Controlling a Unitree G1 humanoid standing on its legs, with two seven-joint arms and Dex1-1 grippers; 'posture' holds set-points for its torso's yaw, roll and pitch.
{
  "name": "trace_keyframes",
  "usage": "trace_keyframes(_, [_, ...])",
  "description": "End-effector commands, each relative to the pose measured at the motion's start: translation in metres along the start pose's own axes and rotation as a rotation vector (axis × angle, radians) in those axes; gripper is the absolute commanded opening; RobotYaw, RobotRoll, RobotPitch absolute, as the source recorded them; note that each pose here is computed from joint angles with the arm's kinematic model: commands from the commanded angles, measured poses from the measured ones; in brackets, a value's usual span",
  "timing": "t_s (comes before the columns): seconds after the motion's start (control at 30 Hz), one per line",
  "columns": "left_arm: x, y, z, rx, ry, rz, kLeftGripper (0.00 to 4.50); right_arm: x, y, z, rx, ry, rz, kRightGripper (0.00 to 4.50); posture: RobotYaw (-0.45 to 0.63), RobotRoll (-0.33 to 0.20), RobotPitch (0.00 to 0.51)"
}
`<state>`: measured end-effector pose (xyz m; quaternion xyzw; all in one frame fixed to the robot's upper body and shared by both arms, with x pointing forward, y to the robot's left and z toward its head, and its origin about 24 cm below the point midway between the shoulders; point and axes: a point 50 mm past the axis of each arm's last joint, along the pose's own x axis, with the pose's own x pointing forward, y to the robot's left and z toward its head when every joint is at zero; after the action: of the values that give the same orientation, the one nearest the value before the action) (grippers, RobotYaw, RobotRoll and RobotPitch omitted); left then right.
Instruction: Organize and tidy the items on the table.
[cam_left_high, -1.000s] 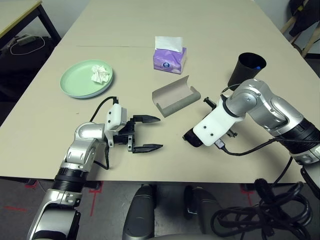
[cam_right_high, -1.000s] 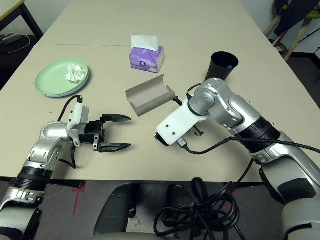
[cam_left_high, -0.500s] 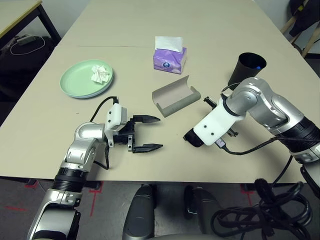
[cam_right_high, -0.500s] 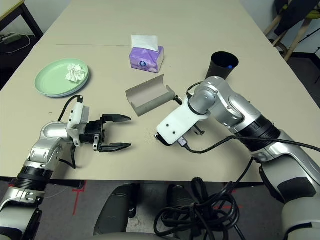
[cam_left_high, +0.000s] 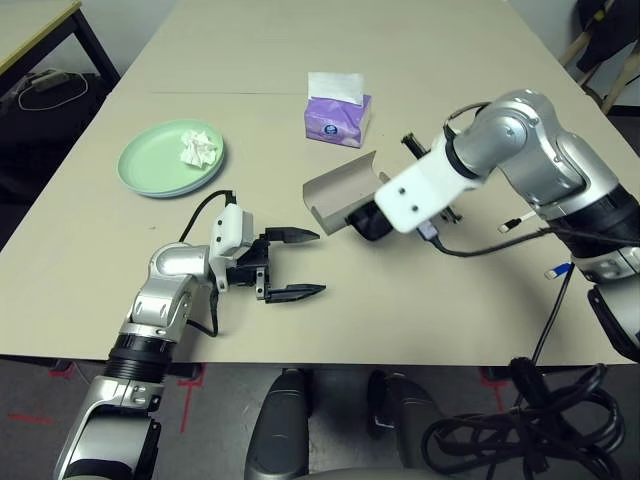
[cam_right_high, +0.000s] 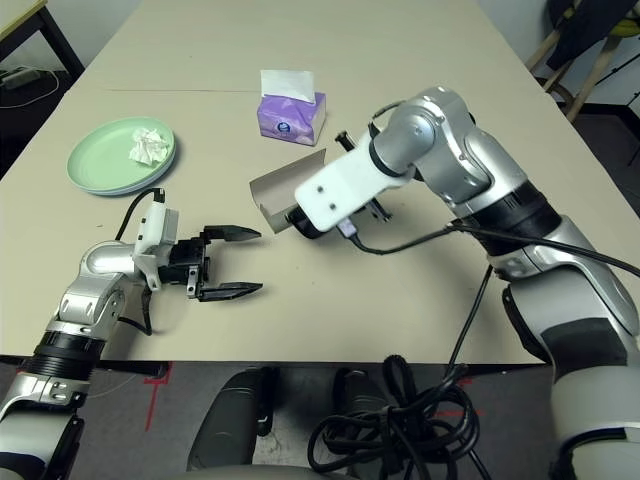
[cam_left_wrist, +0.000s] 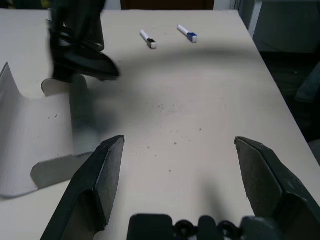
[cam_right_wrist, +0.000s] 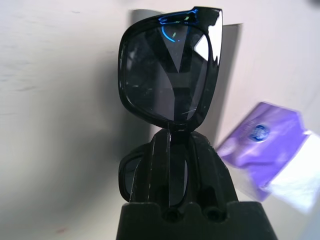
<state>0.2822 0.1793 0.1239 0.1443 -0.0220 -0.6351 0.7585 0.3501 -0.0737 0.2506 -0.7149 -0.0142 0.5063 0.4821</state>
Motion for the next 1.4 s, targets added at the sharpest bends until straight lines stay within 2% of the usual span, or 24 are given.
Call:
trace_keyframes(0.03, [-0.001, -0.002, 0.005, 0.018, 0.011, -0.005, 4.50, 0.011, -0.005, -0.004, -0.023, 0.039, -0.019, 0.36, 0.19, 0.000, 0.156])
trace_keyframes(0.23, [-0.004, -0.005, 0.006, 0.014, 0.021, 0.007, 4.50, 0.027, -0.013, -0.005, -0.061, 0.070, -0.043, 0.36, 0.21, 0.000, 0.162])
trace_keyframes(0.53, [-0.004, -0.008, 0.005, 0.006, 0.027, 0.023, 4.50, 0.035, -0.015, -0.007, -0.048, 0.088, -0.058, 0.36, 0.21, 0.000, 0.164])
trace_keyframes(1.4, [-0.002, -0.001, 0.011, 0.029, -0.036, 0.173, 4.50, 0.057, 0.008, 0.004, -0.003, 0.042, -0.042, 0.36, 0.22, 0.000, 0.165])
